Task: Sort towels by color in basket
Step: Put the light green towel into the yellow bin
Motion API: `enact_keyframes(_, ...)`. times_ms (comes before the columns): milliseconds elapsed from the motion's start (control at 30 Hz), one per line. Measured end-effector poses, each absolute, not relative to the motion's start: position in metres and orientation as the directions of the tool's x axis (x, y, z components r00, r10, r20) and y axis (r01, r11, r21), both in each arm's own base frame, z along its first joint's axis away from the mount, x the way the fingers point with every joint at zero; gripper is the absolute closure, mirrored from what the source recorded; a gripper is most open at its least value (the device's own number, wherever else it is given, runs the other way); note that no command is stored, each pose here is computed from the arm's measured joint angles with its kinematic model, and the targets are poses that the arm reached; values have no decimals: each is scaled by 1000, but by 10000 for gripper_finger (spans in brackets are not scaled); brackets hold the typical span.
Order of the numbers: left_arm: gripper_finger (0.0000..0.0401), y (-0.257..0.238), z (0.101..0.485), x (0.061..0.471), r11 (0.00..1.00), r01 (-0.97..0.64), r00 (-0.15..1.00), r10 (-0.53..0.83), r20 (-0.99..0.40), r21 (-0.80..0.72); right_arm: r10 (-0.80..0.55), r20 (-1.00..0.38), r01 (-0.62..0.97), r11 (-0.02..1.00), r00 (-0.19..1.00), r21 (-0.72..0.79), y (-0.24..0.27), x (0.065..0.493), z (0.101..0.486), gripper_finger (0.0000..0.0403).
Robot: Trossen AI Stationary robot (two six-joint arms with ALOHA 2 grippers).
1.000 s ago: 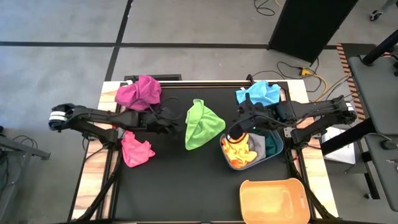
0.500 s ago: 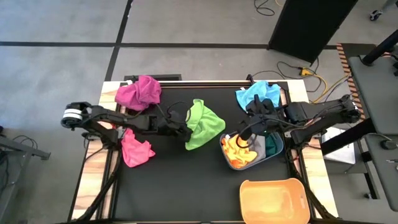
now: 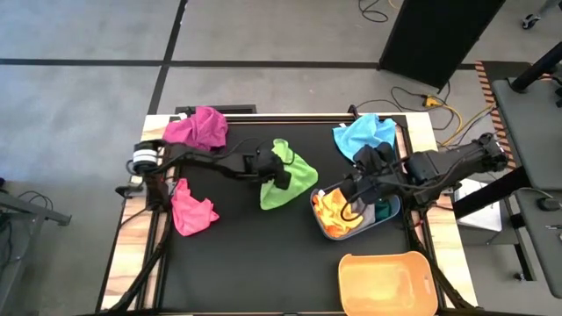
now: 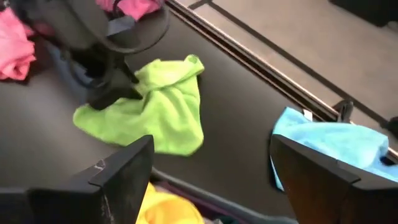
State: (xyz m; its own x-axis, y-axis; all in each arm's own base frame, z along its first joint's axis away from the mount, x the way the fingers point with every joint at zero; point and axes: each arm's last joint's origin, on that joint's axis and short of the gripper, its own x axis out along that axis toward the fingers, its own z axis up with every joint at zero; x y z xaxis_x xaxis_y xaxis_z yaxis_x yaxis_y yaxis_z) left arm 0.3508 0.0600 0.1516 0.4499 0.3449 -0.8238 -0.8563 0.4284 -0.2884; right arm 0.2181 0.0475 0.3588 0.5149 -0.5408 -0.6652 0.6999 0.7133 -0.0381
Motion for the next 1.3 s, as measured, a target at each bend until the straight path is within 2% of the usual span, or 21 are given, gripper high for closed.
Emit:
enact_keyframes(200, 170, 65, 136, 368, 433, -881, 351, 332, -875, -189, -537, -676, 720, 694, 505, -13, 52, 215, 356, 90)
enact_keyframes(433, 177, 66, 130, 385, 499, -865, 254, 325, -911, -63, -535, -680, 725, 688, 502, -6, 52, 215, 355, 76)
enact_keyframes(500, 201, 66, 132, 389, 525, -850, 240, 325, -915, -36, -533, -682, 718, 696, 501, -16, 52, 215, 355, 73)
enact_keyframes(567, 242, 67, 136, 393, 547, -837, 236, 321, -917, -24, -532, -683, 709, 705, 501, -29, 52, 215, 355, 71)
enact_keyframes(700, 363, 67, 141, 391, 554, -833, 211, 324, -922, 3, -532, -683, 688, 723, 501, -59, 52, 215, 354, 69)
enact_keyframes(733, 380, 67, 144, 390, 554, -833, 212, 324, -922, 3, -532, -683, 682, 728, 501, -67, 52, 215, 354, 71)
enact_keyframes(867, 386, 64, 162, 381, 569, -822, 204, 333, -921, 24, -535, -671, 654, 750, 513, -98, 52, 217, 354, 79)
enact_keyframes(1000, 395, 56, 196, 373, 604, -797, 277, 381, -882, 11, -534, -638, 610, 783, 555, -124, 54, 224, 350, 86)
enact_keyframes(1167, 397, 44, 251, 362, 672, -739, 439, 421, -794, -52, -522, -596, 547, 822, 610, -159, 57, 233, 347, 93)
enact_keyframes(1300, 398, 37, 293, 343, 686, -715, 546, 427, -721, -135, -506, -564, 511, 843, 652, -166, 59, 237, 353, 89)
